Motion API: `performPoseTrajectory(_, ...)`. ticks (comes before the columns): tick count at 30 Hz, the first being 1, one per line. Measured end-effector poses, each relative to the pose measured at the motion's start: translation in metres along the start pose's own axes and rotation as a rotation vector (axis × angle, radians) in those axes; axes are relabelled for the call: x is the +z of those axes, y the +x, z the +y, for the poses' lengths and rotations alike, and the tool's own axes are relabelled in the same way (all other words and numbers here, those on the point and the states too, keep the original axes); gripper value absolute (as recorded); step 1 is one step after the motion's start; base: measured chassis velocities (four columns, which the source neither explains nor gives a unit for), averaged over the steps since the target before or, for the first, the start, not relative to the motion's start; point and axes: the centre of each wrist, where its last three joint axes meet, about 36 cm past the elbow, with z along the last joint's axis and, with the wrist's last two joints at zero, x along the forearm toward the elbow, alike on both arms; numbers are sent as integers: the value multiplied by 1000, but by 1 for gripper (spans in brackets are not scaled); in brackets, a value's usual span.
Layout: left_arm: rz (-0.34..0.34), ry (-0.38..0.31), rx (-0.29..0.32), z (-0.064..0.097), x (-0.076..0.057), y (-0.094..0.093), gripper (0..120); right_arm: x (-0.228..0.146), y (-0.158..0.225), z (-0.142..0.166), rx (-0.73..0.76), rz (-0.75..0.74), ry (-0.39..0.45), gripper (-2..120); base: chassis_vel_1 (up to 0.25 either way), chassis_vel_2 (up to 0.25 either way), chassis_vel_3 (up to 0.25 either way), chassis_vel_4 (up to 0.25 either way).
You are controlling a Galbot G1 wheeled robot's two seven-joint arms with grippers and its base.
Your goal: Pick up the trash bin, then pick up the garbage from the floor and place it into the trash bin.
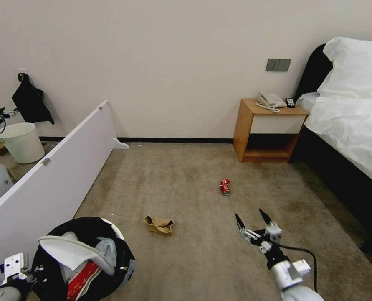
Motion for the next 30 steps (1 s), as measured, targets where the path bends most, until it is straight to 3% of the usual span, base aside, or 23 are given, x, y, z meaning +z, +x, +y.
performPoseTrajectory(18,11,-85,3,3,6,1,0,8,40,18,34,87,20,100,0,0,0,0)
performPoseTrajectory(30,-45,-78,60,-13,-6,19,0,16,43,31,51,86,7,100,0,0,0,0)
